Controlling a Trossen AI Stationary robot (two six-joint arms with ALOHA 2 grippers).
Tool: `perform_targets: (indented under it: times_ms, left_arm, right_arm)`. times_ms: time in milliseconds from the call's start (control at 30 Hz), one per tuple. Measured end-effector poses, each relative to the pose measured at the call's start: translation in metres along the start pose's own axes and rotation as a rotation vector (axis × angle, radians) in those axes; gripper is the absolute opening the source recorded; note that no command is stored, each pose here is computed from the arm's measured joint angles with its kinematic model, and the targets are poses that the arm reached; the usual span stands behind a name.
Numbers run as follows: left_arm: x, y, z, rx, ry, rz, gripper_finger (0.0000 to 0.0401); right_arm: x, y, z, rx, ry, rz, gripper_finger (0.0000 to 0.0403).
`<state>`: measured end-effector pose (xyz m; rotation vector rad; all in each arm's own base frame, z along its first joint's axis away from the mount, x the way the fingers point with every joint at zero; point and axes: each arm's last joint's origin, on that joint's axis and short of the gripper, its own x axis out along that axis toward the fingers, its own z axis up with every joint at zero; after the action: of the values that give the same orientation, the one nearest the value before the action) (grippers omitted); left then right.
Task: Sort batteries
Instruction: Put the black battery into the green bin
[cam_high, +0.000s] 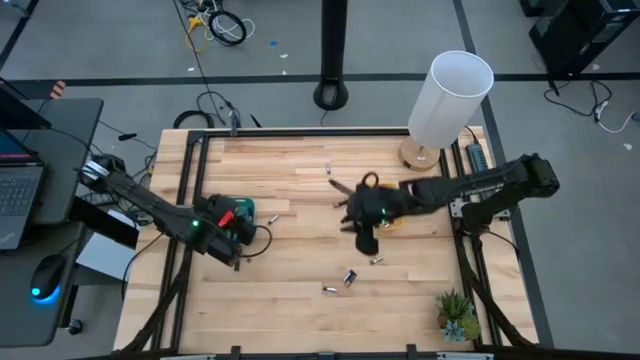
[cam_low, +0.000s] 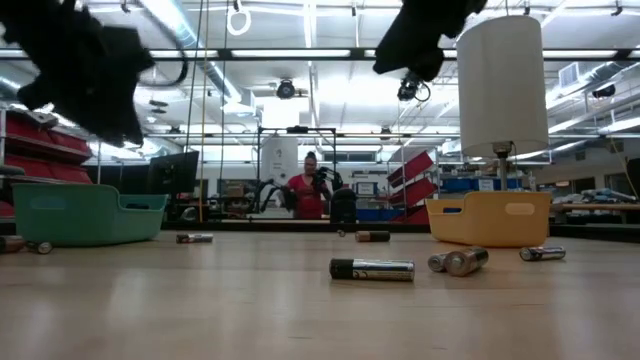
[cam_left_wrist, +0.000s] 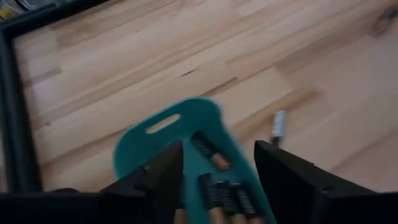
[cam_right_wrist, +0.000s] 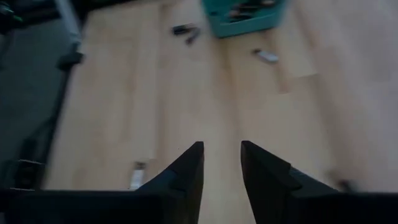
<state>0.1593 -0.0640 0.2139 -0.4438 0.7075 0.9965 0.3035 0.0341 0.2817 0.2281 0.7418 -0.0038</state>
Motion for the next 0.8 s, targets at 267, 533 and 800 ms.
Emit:
perform_targets:
  times_ms: [267, 533, 800]
  left_arm:
    - [-0.036, -0.017, 0.04, -0.115, -0.122, -0.13, 0.0179]
    - [-0.041, -0.023, 0.048, -0.183, -0.145, -0.179, 0.0168]
    - [-0.042, -0.027, 0.049, -0.226, -0.151, -0.212, 0.0168]
  right_arm:
    - [0.003, -0.077, 0.011, -0.108, 0.05, -0.025, 0.013]
    - [0.055, -0.123, -0.016, -0.233, 0.271, -0.001, 0.019]
    - [0.091, -0.135, -0.031, -0.325, 0.335, -0.004, 0.0205]
